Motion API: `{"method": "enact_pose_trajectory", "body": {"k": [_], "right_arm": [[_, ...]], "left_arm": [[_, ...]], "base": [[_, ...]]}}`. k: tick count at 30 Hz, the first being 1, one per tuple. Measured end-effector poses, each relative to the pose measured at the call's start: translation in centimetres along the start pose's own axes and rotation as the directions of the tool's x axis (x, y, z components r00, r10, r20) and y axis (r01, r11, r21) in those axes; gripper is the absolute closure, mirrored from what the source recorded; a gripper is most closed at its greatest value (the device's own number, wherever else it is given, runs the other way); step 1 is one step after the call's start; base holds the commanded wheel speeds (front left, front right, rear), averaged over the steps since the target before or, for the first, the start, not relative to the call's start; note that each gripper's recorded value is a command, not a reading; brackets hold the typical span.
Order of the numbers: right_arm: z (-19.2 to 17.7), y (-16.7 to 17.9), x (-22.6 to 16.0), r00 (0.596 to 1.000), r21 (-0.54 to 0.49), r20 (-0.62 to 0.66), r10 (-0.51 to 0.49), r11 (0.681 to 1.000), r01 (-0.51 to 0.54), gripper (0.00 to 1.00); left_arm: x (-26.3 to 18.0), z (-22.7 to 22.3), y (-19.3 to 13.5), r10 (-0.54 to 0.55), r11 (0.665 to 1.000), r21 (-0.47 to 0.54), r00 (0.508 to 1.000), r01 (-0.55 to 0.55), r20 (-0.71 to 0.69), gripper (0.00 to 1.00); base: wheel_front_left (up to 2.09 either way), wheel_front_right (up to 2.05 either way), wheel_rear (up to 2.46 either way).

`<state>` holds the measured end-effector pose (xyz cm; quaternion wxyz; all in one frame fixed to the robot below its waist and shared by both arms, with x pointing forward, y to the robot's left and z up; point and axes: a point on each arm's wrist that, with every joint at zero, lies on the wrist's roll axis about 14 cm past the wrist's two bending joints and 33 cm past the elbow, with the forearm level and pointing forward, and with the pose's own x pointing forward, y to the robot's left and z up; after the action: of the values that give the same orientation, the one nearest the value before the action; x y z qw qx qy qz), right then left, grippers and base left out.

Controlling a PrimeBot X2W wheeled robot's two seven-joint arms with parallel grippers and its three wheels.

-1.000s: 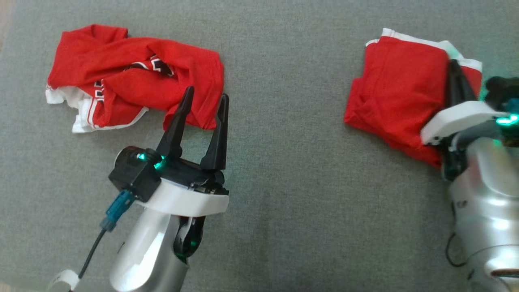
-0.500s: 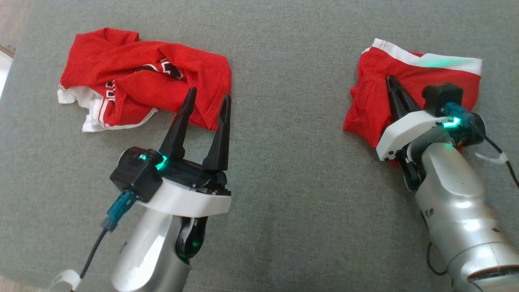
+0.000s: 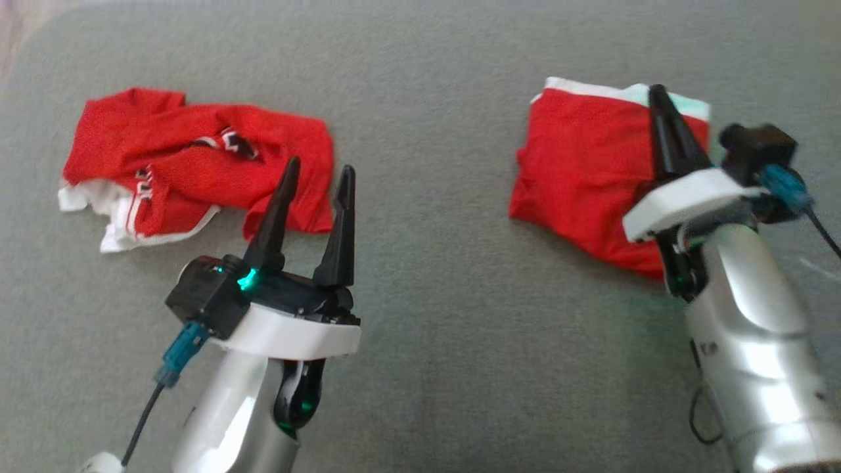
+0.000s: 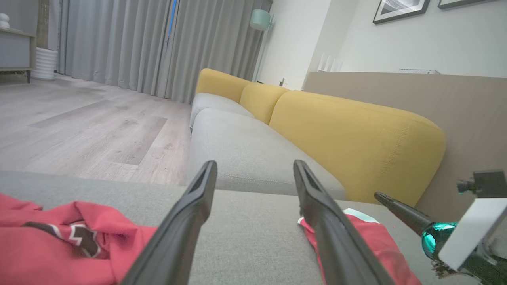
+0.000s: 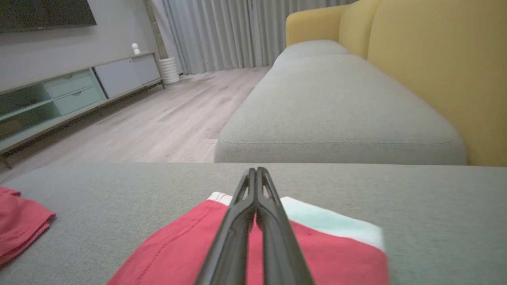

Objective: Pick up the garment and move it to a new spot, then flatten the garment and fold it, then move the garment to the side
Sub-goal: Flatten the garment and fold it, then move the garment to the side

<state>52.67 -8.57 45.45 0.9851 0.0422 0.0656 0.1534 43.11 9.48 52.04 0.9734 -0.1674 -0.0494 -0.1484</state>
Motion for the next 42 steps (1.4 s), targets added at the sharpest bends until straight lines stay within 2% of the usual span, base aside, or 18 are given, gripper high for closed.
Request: {"method": "enact_pose_trajectory", "body": {"k": [6,11,12,13,19,24,34,42], "right_arm": [[2.6,-3.9,-5.0,0.987,-0.017,0.112,-0.113,0.993,0.115,1.00],[2.8,-5.2,-9.3,0.974,-0.016,0.143,-0.177,0.983,0.181,1.00],[2.8,-5.3,-10.0,0.970,-0.008,0.149,-0.191,0.981,0.194,0.36],[2.9,-5.4,-10.8,0.967,-0.010,0.155,-0.201,0.979,0.205,0.01],[2.2,-6.3,-14.4,0.950,0.008,0.157,-0.269,0.963,0.271,0.00],[1.0,-5.8,-15.5,0.953,0.047,0.130,-0.275,0.961,0.271,0.00],[0.8,-5.4,-15.0,0.956,0.063,0.127,-0.263,0.964,0.257,0.00],[-1.7,-5.6,-12.5,0.966,0.075,0.045,-0.253,0.965,0.250,0.00]], "left_arm": [[0.4,0.7,-1.8,-0.049,0.999,0.005,0.999,0.049,0.022,0.00],[-0.4,-0.1,-3.1,-0.076,0.997,0.006,0.997,0.076,-0.005,0.00],[-0.5,-0.2,-3.3,-0.081,0.997,0.009,0.997,0.081,-0.010,0.00],[-0.6,-0.3,-3.5,-0.085,0.996,0.009,0.996,0.086,-0.012,0.00],[-1.5,-1.1,-4.2,-0.100,0.995,0.021,0.994,0.101,-0.043,0.00],[-2.1,-1.9,-3.9,-0.087,0.996,0.021,0.994,0.089,-0.067,0.00],[-2.2,-1.8,-2.9,-0.057,0.998,0.025,0.996,0.059,-0.064,0.00],[-2.1,-3.1,-2.0,-0.037,0.999,0.017,0.994,0.039,-0.099,0.00]], "base": [[0.00,0.00,0.00],[0.00,0.00,0.00],[0.00,0.00,0.00],[0.00,0.00,0.00],[0.00,0.00,0.00],[0.00,0.00,0.00],[0.00,0.00,0.00],[0.00,0.00,0.00]]}}
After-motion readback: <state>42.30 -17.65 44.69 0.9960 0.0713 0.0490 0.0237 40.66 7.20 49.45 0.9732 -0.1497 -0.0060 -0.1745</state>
